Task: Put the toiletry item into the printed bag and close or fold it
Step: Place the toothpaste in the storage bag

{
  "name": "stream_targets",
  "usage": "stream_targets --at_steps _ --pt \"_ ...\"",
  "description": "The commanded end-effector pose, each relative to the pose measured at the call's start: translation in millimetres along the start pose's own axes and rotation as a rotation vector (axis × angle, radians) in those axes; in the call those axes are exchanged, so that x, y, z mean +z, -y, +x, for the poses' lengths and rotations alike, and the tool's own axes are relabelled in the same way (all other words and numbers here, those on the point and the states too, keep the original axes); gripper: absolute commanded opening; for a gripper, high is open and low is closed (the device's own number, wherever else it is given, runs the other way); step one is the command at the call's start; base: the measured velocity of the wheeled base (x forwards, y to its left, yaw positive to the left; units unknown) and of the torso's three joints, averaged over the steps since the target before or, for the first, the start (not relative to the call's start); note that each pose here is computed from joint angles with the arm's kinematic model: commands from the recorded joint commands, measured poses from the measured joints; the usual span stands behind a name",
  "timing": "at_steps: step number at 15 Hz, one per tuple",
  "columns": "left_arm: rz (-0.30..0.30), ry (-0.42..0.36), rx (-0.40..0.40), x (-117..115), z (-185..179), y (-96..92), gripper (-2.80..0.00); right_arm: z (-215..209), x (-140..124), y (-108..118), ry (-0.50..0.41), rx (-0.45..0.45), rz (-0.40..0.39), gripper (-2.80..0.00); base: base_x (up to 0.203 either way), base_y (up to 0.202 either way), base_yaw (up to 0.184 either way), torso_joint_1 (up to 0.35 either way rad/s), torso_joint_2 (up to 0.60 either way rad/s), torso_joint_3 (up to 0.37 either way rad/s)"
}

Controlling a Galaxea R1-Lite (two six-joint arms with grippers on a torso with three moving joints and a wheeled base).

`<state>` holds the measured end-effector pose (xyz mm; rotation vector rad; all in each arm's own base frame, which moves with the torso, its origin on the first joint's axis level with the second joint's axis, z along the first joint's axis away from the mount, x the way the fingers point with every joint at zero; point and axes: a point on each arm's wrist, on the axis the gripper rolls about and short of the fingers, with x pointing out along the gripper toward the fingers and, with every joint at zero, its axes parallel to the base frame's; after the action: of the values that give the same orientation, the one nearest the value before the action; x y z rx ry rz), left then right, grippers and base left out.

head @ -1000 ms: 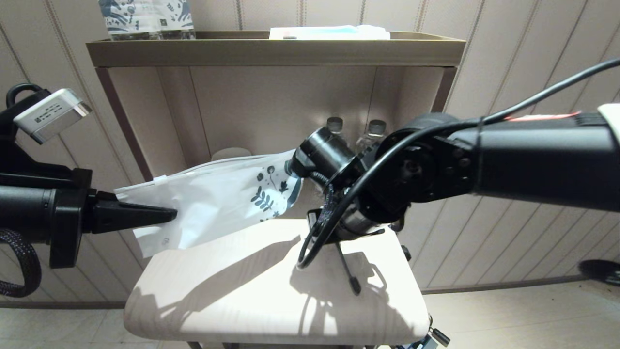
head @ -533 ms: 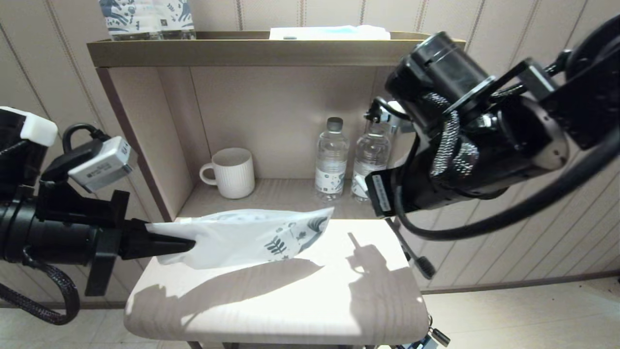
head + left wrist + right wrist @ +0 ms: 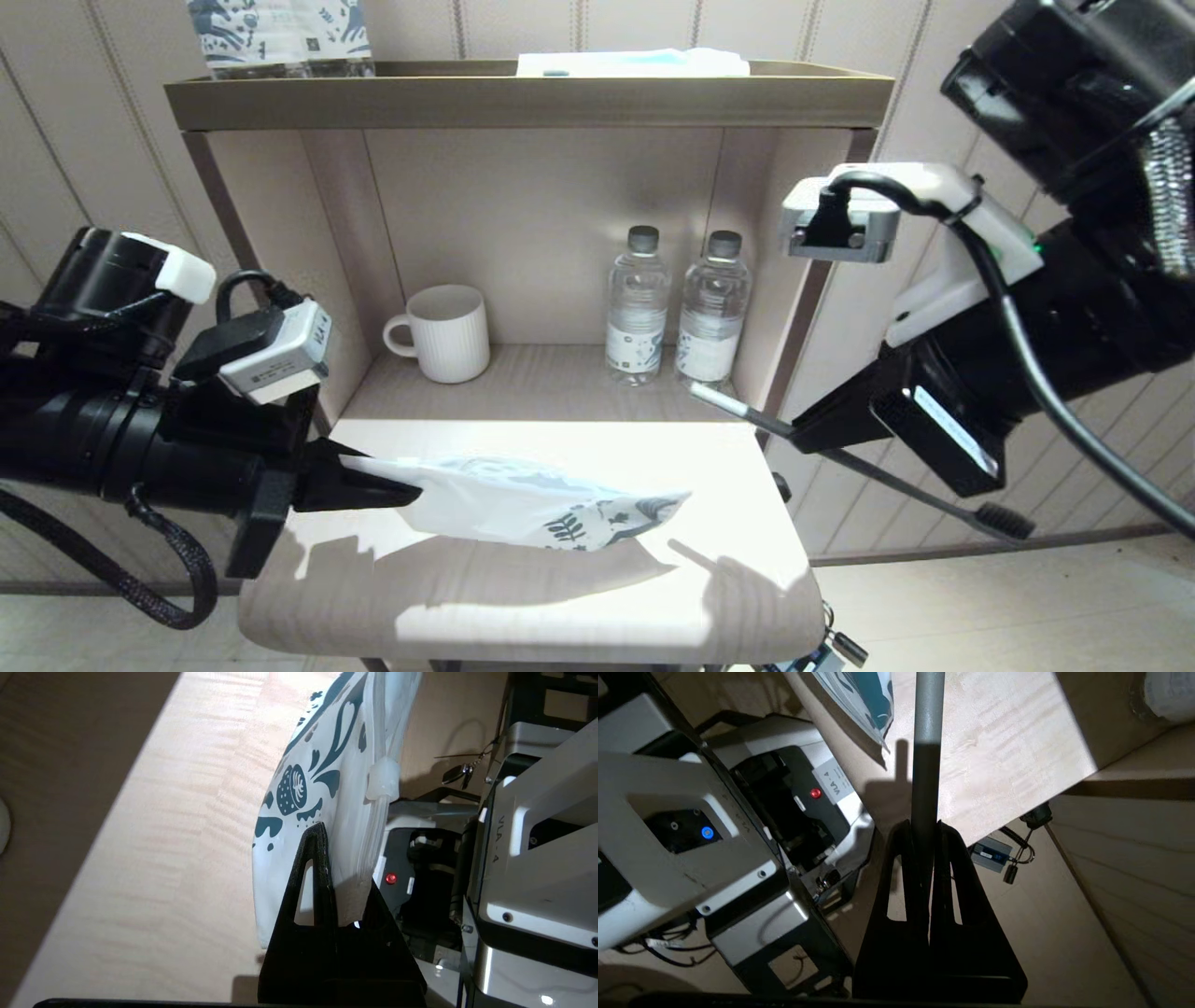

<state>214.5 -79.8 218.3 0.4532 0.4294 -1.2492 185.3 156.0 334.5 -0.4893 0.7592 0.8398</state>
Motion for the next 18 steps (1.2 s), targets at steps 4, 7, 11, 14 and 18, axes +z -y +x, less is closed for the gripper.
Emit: stream_targets --at_steps 4,7,11,14,18 --pt "0.015 0.014 -0.066 6.9 18.8 -9.7 -2.80 38.3 18.3 1.0 -0.008 0.129 -0.101 -2.80 0.000 0.000 0.000 0.000 0.00 0.000" --pt "0.031 0.025 -0.078 13.6 24.5 -14.4 -2.80 43.8 26.1 -13.5 0.034 0.187 -0.157 -2.80 0.000 0.000 0.000 0.000 0.00 0.000" --pt "0.035 0.029 -0.092 15.4 28.3 -15.7 -2.80 46.8 29.4 -31.3 0.034 0.231 -0.212 -2.80 0.000 0.000 0.000 0.000 0.00 0.000" --pt "0.041 0.030 -0.095 16.7 27.7 -13.1 -2.80 60.8 31.0 -32.0 0.003 0.242 -0.216 -2.80 0.000 0.000 0.000 0.000 0.00 0.000" --pt "0.023 0.014 -0.110 9.5 29.9 -9.0 -2.80 70.6 30.5 -30.1 -0.027 0.247 -0.214 -2.80 0.000 0.000 0.000 0.000 0.00 0.000"
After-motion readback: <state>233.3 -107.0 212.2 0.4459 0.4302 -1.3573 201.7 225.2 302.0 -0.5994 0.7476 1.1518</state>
